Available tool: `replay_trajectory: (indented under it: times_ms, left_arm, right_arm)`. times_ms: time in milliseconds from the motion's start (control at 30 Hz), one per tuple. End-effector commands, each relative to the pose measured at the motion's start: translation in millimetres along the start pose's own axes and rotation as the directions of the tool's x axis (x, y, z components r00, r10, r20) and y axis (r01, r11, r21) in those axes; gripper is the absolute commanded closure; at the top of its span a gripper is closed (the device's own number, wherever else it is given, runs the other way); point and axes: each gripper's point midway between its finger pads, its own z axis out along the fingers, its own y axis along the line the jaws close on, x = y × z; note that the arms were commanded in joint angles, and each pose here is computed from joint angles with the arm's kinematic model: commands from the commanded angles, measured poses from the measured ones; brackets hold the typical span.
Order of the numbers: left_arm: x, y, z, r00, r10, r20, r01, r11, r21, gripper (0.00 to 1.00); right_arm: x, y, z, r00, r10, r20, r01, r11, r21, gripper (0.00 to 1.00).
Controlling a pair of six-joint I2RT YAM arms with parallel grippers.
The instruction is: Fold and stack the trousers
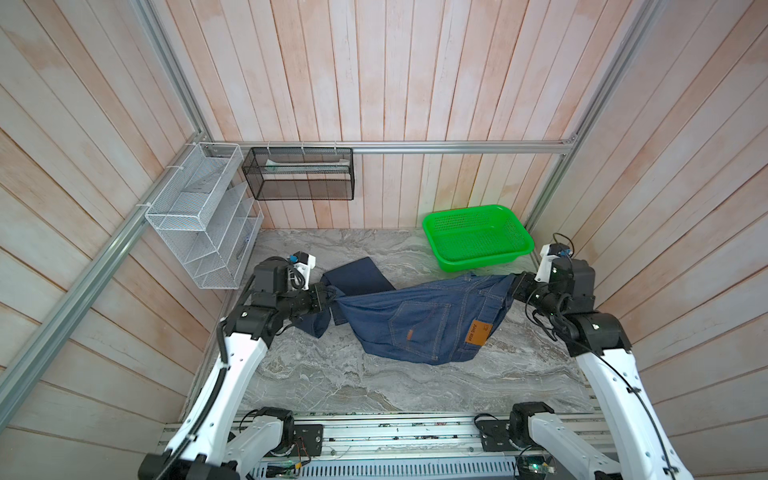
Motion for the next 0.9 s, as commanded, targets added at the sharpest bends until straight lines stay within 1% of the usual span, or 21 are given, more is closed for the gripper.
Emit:
replay_trajectory:
  times_ms: [0, 33, 67, 133, 167, 233, 267, 300, 333, 367, 400, 467, 533, 600, 667, 733, 867]
  left_arm:
    - [-5.6, 31.4, 22.2, 0.999, -0.042, -0.002, 0.041, 0.995, -0.093, 0.89]
    - [-7.9, 33.4, 30.3, 0.999, -0.046, -0.012, 0.045, 0.995, -0.092, 0.84]
    - [-11.6, 33.6, 36.9, 0.999, -0.048, -0.019, 0.046, 0.995, -0.085, 0.75]
    - [-19.4, 33.1, 43.8, 0.999, -0.048, -0.018, 0.046, 0.996, -0.081, 0.57]
    - [-24.9, 31.1, 43.6, 0.999, -0.043, -0.008, 0.043, 0.996, -0.079, 0.5]
    - [-35.1, 24.7, 35.6, 0.999, -0.025, 0.023, 0.027, 0.996, -0.084, 0.4]
    - [-39.8, 22.5, 28.3, 0.999, -0.015, 0.045, 0.02, 0.995, -0.098, 0.36]
    - [-41.9, 21.0, 21.9, 0.998, -0.006, 0.061, 0.013, 0.993, -0.113, 0.33]
    - [-42.7, 22.0, 14.0, 0.997, 0.001, 0.077, 0.01, 0.99, -0.138, 0.31]
    - [-41.1, 25.3, 7.0, 0.996, 0.002, 0.089, 0.012, 0.987, -0.161, 0.28]
    - [-36.7, 30.4, 2.3, 0.996, -0.007, 0.09, 0.023, 0.983, -0.18, 0.27]
    - [-20.5, 44.8, -1.9, 0.996, -0.045, 0.08, 0.061, 0.977, -0.205, 0.26]
    - [-0.4, 59.4, 1.7, 0.994, -0.093, 0.063, 0.105, 0.971, -0.214, 0.25]
    - [17.9, 74.1, 8.3, 0.988, -0.148, 0.053, 0.156, 0.965, -0.211, 0.25]
    - [35.4, 84.3, 16.1, 0.981, -0.191, 0.032, 0.194, 0.96, -0.203, 0.25]
    - [45.9, 88.9, 21.0, 0.977, -0.213, 0.019, 0.212, 0.957, -0.197, 0.25]
    - [51.7, 94.0, 23.4, 0.974, -0.227, 0.013, 0.225, 0.952, -0.205, 0.25]
  right_arm:
    - [2.4, -71.7, 26.1, 0.996, 0.088, 0.014, -0.088, 0.96, 0.267, 1.0]
    - [4.5, -79.6, 35.5, 0.995, 0.104, 0.003, -0.1, 0.953, 0.286, 1.0]
    - [6.9, -86.5, 44.5, 0.993, 0.117, -0.015, -0.107, 0.946, 0.304, 0.96]
    - [10.8, -92.4, 57.3, 0.989, 0.139, -0.054, -0.115, 0.94, 0.321, 0.72]
    - [11.3, -90.7, 60.7, 0.986, 0.148, -0.078, -0.116, 0.941, 0.318, 0.56]
    - [10.6, -83.4, 59.1, 0.981, 0.153, -0.12, -0.111, 0.947, 0.301, 0.36]
    - [9.5, -80.4, 54.6, 0.981, 0.154, -0.119, -0.113, 0.949, 0.295, 0.28]
    - [7.6, -79.5, 47.9, 0.983, 0.154, -0.104, -0.117, 0.948, 0.296, 0.19]
    - [5.1, -80.2, 37.6, 0.985, 0.153, -0.082, -0.122, 0.945, 0.304, 0.08]
    - [4.7, -82.3, 26.9, 0.987, 0.149, -0.064, -0.122, 0.941, 0.316, 0.02]
    - [6.2, -81.7, 17.3, 0.987, 0.151, -0.055, -0.127, 0.942, 0.312, 0.02]
    - [24.5, -70.8, 6.4, 0.979, 0.186, -0.087, -0.161, 0.957, 0.241, 0.02]
    - [55.8, -59.5, 4.7, 0.96, 0.228, -0.16, -0.2, 0.964, 0.176, 0.02]
    - [90.6, -50.8, 2.3, 0.937, 0.264, -0.229, -0.235, 0.961, 0.148, 0.02]
    - [119.3, -42.0, -4.2, 0.923, 0.287, -0.258, -0.259, 0.956, 0.138, 0.02]
    - [141.0, -39.2, -9.6, 0.91, 0.308, -0.278, -0.278, 0.95, 0.142, 0.02]
    - [196.1, -35.6, -11.7, 0.85, 0.323, -0.416, -0.265, 0.945, 0.191, 0.02]
